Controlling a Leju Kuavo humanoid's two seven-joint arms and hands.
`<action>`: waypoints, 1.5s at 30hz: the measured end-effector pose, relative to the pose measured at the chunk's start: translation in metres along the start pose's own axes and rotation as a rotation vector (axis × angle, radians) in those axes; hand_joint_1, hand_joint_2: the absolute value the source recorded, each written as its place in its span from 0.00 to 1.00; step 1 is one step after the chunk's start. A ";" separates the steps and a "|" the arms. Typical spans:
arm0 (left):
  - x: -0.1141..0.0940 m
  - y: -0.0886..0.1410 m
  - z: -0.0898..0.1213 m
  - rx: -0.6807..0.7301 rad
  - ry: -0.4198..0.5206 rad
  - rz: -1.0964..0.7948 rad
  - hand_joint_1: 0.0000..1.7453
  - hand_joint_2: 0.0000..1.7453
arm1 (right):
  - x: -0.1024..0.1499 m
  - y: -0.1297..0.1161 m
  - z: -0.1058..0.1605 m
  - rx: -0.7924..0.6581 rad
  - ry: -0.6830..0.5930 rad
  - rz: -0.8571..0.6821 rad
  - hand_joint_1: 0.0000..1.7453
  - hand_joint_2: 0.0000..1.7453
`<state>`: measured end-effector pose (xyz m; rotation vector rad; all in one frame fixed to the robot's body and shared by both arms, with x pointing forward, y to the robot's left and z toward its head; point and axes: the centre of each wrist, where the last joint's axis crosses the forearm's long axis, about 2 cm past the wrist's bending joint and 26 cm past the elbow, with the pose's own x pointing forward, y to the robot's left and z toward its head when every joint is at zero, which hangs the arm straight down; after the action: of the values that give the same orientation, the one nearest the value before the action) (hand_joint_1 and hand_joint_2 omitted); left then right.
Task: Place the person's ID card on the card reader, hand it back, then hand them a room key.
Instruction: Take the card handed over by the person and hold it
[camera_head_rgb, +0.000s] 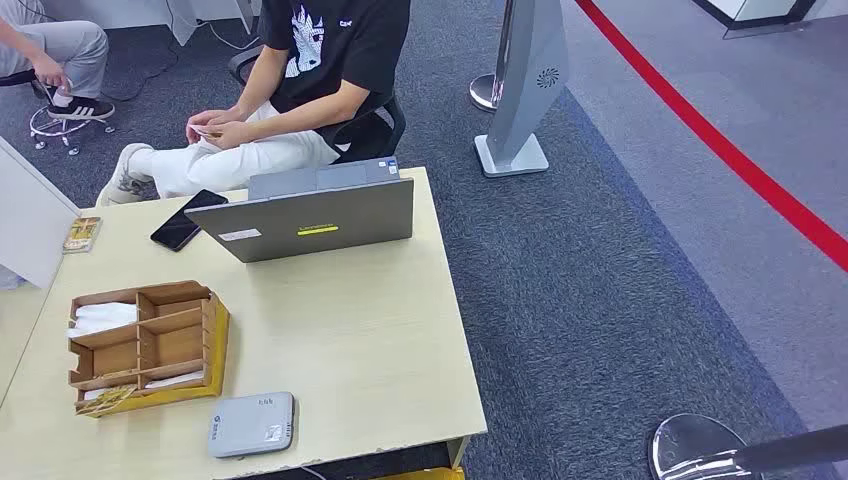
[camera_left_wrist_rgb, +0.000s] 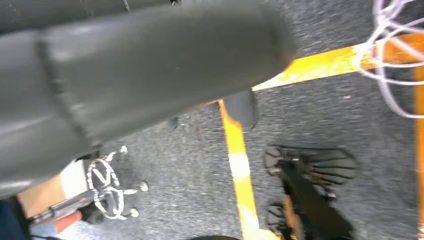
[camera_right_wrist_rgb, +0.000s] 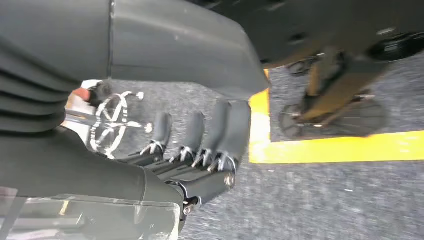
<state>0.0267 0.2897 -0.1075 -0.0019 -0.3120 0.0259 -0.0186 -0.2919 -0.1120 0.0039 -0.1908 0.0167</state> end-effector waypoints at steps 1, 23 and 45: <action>0.004 0.000 -0.001 0.000 -0.011 0.000 1.00 0.00 | -0.005 0.000 0.001 0.000 0.012 0.000 1.00 0.00; 0.072 -0.013 -0.002 -0.018 -0.222 0.026 0.00 1.00 | -0.058 -0.001 0.012 -0.001 0.166 -0.003 0.00 1.00; 0.075 -0.052 0.025 -0.061 -0.222 0.566 0.00 0.00 | 0.014 0.002 0.006 0.101 -0.069 -0.138 0.00 0.00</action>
<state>0.0912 0.2398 -0.0602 -0.1485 -0.5262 0.5808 -0.0056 -0.2897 -0.1034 0.1183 -0.2583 -0.1121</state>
